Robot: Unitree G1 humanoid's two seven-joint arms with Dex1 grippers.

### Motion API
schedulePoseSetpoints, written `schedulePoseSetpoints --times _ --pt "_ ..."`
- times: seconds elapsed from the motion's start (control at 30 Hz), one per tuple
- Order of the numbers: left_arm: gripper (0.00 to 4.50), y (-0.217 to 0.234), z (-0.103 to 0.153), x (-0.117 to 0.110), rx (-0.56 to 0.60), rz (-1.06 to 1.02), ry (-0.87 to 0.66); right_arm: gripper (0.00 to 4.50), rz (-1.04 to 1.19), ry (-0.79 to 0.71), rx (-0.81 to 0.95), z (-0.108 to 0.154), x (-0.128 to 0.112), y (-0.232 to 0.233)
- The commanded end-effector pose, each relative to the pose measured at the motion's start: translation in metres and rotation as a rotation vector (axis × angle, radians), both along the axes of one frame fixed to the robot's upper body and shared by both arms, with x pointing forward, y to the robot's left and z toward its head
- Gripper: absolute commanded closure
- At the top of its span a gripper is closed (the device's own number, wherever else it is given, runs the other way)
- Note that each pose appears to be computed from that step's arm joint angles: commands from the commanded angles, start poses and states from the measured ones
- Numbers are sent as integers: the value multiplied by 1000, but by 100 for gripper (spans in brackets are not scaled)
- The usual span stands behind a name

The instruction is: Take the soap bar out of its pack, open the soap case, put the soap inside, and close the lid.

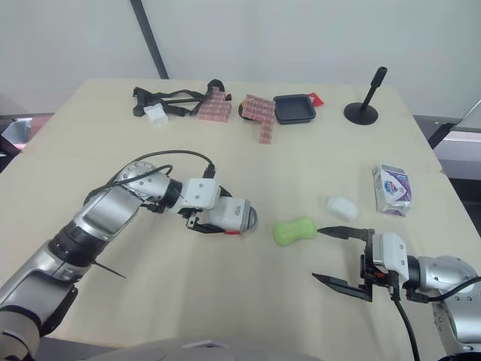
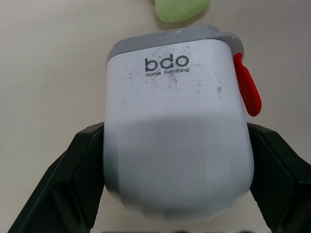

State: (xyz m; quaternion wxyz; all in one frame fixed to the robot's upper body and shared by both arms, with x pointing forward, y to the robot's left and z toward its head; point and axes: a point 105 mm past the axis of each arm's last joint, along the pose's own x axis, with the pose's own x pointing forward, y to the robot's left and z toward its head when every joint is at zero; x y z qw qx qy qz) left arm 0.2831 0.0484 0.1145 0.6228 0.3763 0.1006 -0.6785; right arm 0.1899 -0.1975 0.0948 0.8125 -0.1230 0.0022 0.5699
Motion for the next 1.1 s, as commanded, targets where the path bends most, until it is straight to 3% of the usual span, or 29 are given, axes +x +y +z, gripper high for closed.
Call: schedulePoseSetpoints --times 0.03,0.27,0.47,1.1 --pt "103 -1 4 0 36 -8 -36 5 -5 -19 -16 5 2 -1" --pt "103 1 0 0 79 -9 -36 5 -8 -11 -13 3 2 2" --pt "103 1 4 5 131 -27 -138 5 -7 -3 -14 2 3 4" --pt "103 9 10 5 177 -39 -144 5 -16 24 -35 1 5 6"
